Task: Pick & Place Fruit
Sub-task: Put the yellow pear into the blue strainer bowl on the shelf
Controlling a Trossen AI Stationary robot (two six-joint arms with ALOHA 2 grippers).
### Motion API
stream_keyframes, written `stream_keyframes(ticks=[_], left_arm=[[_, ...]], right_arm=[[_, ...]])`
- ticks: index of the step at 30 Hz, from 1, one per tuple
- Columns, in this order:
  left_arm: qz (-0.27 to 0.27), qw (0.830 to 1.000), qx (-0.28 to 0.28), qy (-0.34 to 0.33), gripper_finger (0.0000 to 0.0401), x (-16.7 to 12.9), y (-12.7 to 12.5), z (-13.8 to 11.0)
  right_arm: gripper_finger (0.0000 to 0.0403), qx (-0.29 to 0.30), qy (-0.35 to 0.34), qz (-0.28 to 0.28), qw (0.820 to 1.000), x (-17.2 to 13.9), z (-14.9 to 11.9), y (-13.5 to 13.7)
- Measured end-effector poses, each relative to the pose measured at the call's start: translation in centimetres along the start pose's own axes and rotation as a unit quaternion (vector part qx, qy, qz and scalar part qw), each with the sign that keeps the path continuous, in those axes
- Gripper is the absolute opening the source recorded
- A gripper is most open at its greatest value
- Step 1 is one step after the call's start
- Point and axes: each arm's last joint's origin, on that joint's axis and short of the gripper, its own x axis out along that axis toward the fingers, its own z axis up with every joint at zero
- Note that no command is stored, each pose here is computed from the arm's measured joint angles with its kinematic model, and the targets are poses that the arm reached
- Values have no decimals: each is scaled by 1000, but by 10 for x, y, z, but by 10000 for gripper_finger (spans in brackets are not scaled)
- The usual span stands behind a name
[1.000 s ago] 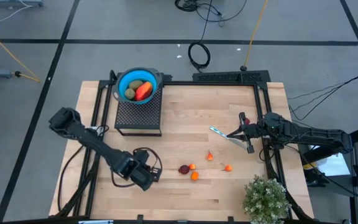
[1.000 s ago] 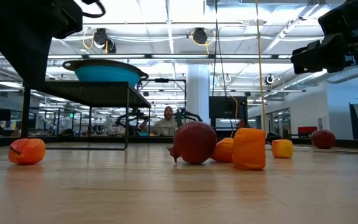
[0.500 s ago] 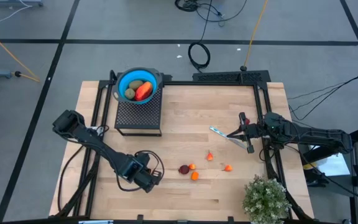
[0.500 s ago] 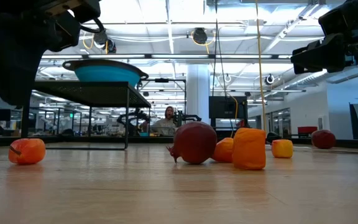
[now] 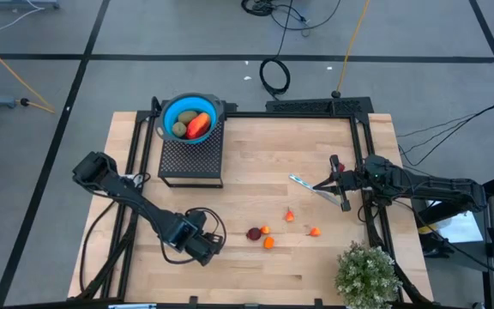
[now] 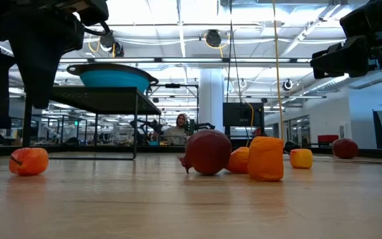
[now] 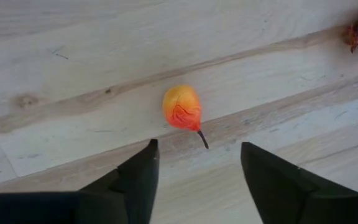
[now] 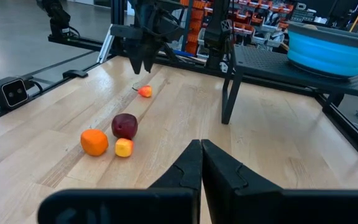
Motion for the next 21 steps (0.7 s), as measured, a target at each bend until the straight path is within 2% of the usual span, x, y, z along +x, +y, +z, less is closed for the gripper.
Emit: stream_keyframes(ticks=[7, 16, 21], left_arm=[[8, 999, -29, -23, 261, 12, -2, 0], [57, 997, -45, -12, 264, 38, -3, 0], [58, 997, -50, -18, 264, 40, -5, 5]], right_arm=[[0, 2, 6, 1, 1000, 0, -1, 0], [0, 3, 7, 2, 1000, 0, -1, 0], [0, 3, 7, 2, 1000, 0, -1, 0]])
